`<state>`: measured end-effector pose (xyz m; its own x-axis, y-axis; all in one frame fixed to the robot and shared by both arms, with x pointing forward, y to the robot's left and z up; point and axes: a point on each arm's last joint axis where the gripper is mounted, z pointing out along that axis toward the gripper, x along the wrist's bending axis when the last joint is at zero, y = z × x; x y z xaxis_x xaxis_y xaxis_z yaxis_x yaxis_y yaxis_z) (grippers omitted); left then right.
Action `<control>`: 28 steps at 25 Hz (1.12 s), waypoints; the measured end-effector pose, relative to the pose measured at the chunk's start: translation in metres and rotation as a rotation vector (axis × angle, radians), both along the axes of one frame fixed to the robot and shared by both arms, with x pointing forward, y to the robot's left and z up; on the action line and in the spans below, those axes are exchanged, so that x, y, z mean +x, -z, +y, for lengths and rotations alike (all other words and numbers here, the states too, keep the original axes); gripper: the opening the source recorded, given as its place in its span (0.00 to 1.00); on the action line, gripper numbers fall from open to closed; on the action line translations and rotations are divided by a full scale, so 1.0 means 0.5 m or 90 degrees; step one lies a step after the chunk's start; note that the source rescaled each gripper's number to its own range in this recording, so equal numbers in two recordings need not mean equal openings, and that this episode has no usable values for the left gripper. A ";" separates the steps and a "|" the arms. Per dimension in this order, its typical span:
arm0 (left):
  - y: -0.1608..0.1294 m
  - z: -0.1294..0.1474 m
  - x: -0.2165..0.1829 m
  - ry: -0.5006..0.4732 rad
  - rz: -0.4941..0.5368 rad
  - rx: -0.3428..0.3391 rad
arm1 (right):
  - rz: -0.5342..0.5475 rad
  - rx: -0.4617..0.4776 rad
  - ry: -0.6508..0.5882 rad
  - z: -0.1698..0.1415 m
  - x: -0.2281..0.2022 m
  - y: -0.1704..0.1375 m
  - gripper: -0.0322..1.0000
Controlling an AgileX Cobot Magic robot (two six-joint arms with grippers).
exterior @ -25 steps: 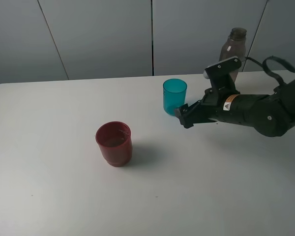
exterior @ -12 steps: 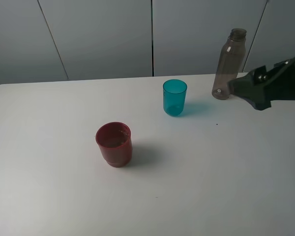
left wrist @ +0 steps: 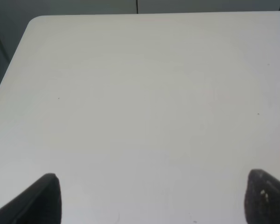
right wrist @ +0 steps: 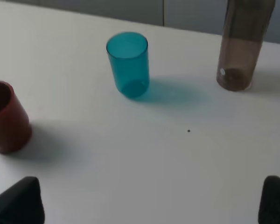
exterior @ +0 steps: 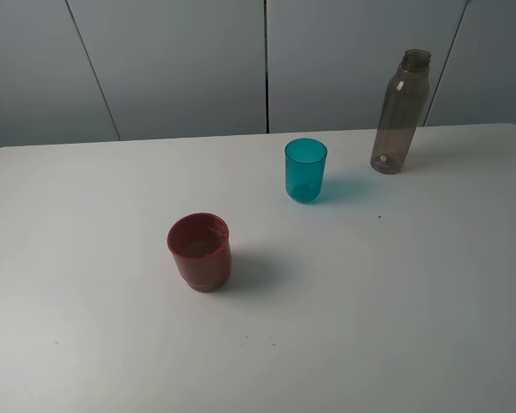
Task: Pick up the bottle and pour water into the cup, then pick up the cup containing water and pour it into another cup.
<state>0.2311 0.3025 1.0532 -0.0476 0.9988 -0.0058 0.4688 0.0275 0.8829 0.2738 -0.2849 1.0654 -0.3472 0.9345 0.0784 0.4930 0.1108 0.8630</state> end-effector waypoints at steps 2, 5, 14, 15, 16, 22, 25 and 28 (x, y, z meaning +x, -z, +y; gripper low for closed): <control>0.000 0.000 0.000 0.000 0.000 0.000 | -0.020 0.023 0.004 -0.007 -0.018 -0.002 0.99; 0.000 0.000 0.000 0.000 0.000 0.000 | -0.002 0.029 0.006 -0.015 -0.039 0.003 0.99; 0.000 0.000 0.000 0.000 0.000 0.000 | 0.028 -0.017 -0.001 -0.032 -0.070 0.021 0.99; 0.000 0.000 0.000 0.000 0.000 0.000 | 0.018 -0.020 0.004 -0.036 -0.072 0.021 0.99; 0.000 0.000 0.000 0.000 0.000 0.000 | 0.003 -0.023 0.009 -0.040 -0.074 0.023 0.99; 0.000 0.000 0.000 0.000 0.000 0.000 | -0.025 -0.023 0.017 -0.046 -0.080 0.025 0.99; 0.000 0.000 0.000 0.001 0.000 0.001 | -0.027 -0.029 0.046 -0.046 -0.081 0.025 0.99; 0.000 0.000 0.000 0.001 0.000 0.002 | -0.026 -0.033 0.103 -0.045 -0.082 0.025 0.99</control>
